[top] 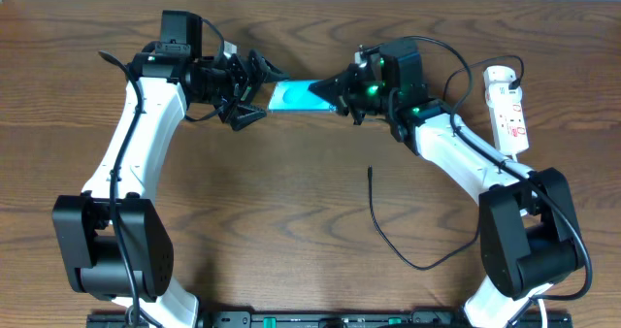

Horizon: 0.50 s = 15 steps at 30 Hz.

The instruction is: Plug charger to phone and switch on socket

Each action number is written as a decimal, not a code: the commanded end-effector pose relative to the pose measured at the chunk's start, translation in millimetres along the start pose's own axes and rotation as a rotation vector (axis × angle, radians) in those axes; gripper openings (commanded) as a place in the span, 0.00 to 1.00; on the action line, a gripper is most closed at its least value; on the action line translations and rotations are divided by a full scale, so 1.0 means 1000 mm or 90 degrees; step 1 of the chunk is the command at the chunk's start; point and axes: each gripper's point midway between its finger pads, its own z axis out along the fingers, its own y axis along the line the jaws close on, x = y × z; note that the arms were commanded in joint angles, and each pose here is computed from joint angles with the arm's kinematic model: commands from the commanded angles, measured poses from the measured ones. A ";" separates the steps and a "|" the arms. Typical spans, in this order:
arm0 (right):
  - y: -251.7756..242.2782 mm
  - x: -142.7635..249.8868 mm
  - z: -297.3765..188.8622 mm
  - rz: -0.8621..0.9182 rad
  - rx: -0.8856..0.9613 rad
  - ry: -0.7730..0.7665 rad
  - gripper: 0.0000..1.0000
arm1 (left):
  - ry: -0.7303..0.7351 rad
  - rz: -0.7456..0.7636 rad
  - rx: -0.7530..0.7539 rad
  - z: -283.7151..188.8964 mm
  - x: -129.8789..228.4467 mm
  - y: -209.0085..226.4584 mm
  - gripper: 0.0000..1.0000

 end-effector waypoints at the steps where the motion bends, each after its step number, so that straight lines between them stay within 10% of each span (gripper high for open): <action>1: 0.028 -0.006 -0.006 0.092 -0.057 0.002 0.01 | 0.009 0.013 0.041 -0.007 0.006 -0.019 0.91; 15: 0.100 0.002 0.005 0.097 -0.218 -0.064 0.01 | -0.039 -0.034 0.138 -0.013 -0.020 -0.061 0.91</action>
